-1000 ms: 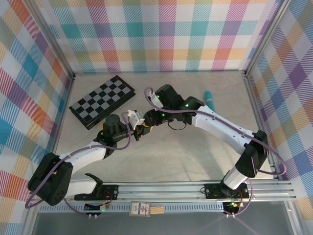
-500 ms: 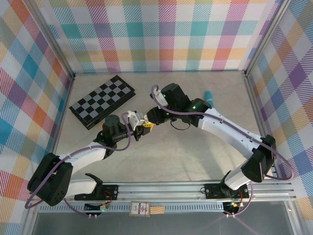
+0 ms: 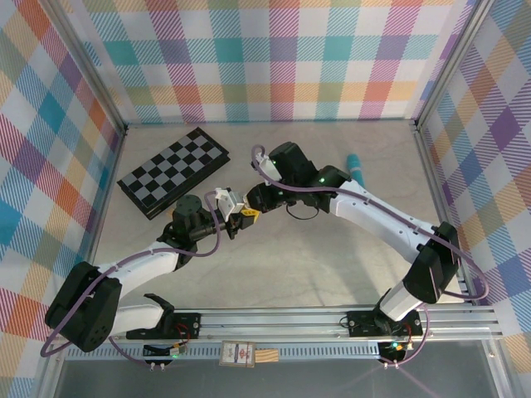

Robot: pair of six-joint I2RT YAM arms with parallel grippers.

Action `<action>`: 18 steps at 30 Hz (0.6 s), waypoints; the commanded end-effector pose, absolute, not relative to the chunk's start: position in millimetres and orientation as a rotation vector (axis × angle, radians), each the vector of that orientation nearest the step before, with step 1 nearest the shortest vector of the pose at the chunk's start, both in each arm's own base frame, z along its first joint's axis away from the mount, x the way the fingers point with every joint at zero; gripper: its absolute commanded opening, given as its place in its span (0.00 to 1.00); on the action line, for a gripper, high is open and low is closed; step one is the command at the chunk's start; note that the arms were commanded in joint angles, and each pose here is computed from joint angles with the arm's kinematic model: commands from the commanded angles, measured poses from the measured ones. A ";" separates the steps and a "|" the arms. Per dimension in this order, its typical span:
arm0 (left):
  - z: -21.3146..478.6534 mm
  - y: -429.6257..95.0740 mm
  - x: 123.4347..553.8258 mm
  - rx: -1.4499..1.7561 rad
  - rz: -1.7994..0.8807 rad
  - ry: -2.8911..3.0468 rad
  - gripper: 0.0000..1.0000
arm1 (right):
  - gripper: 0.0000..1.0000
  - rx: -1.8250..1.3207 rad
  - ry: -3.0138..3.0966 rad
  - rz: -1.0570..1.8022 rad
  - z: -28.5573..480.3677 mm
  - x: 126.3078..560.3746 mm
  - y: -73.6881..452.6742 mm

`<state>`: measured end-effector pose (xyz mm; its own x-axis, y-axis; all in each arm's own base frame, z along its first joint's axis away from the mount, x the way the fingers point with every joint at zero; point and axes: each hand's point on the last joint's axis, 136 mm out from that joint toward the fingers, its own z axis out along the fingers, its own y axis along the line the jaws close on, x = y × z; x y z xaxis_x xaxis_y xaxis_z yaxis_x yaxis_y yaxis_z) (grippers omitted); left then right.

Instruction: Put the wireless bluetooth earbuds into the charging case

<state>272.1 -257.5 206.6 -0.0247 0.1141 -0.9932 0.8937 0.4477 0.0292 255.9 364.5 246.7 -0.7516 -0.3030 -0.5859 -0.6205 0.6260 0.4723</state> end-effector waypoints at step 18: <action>215.4 -260.2 263.2 1.037 -0.736 1.277 0.05 | 0.42 -0.648 2.223 0.897 283.0 269.2 341.2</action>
